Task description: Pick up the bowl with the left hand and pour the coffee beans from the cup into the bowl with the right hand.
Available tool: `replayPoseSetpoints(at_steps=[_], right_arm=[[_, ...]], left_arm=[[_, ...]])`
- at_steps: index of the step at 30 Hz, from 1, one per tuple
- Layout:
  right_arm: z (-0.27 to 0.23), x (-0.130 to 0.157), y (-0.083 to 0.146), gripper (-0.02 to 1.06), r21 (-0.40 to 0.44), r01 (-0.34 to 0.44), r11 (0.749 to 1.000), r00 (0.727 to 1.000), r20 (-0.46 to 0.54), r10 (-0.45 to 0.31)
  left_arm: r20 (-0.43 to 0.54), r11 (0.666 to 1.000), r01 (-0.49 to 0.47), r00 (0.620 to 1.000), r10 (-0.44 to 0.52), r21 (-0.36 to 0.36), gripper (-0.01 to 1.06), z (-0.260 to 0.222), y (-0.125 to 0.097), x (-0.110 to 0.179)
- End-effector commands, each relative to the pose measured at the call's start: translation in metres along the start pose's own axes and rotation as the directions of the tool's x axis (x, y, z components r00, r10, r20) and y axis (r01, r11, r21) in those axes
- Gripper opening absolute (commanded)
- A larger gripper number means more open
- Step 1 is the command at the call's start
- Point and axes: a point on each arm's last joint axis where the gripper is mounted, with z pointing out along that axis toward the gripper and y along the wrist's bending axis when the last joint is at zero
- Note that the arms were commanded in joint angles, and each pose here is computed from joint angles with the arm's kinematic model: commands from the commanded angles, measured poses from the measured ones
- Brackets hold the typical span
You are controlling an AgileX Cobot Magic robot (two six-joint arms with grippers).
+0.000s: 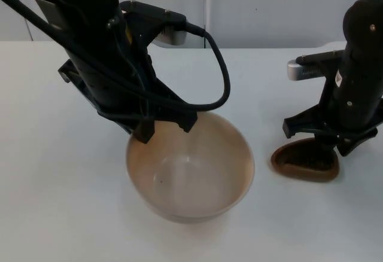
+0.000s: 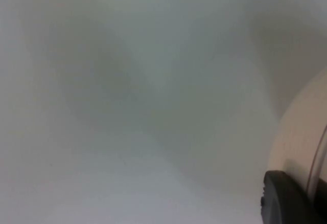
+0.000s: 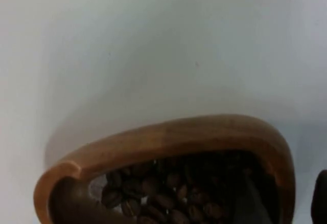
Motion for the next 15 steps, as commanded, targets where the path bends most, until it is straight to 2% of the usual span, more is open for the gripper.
replayPoseSetpoints(at_steps=[1, 15], right_arm=[[-0.0007, -0.0012, -0.0002, 0.34, -0.009, -0.003, 1.000, 1.000, 0.008, 0.003], [0.0079, 0.0076, 0.0023, 0.34, -0.043, -0.054, 0.998, 0.999, -0.004, 0.054]], left_arm=[[0.022, 1.000, 0.009, 1.000, -0.009, 0.010, 0.00, -0.0034, -0.0025, -0.0011], [0.022, 1.000, 0.009, 1.000, -0.009, 0.010, 0.00, -0.0034, -0.0025, -0.0011]])
